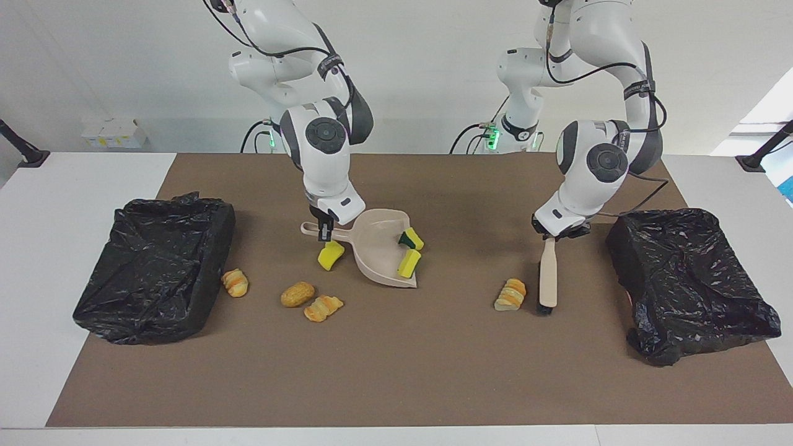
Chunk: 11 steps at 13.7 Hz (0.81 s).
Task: Sweep and dump trash in bin
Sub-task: 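Sweep the sponge and bread pieces into the dustpan with the left gripper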
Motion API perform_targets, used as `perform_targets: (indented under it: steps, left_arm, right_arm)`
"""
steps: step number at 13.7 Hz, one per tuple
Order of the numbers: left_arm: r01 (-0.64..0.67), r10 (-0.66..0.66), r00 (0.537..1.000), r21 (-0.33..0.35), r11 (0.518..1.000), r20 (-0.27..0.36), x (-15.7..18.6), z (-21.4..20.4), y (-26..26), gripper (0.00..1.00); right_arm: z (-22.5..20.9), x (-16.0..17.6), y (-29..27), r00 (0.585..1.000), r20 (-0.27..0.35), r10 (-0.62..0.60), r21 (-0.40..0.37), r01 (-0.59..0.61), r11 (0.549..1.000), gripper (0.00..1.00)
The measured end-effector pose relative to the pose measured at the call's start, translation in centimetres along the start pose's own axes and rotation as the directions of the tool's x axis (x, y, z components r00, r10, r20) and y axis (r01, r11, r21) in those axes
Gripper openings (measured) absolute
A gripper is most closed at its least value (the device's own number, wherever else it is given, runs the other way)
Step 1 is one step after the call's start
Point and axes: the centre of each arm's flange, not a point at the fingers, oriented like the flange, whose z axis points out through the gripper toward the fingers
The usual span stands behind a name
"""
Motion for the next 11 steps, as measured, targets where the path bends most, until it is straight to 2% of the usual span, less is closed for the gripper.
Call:
perform_targets:
  steps: [4, 8, 11]
  left_arm:
    - [-0.092, 0.092, 0.996, -0.070, 0.993, -0.002, 0.1, -0.1, 8.2, 0.26]
    - [-0.177, 0.178, 0.984, -0.149, 0.973, -0.008, -1.4, -0.5, 18.3, 0.26]
    - [-0.190, 0.189, 0.982, -0.143, 0.971, -0.016, -3.4, -1.5, 24.2, 0.26]
  right_arm:
    - [0.0, 0.0, 0.0, 1.000, 0.000, 0.000, 0.000, 0.000, 1.000, 0.31]
    - [0.0, 0.0, 0.0, 1.000, 0.000, 0.000, 0.000, 0.000, 1.000, 0.31]
    - [0.1, 0.0, 0.0, 1.000, 0.001, 0.000, 0.002, 0.000, 1.000, 0.31]
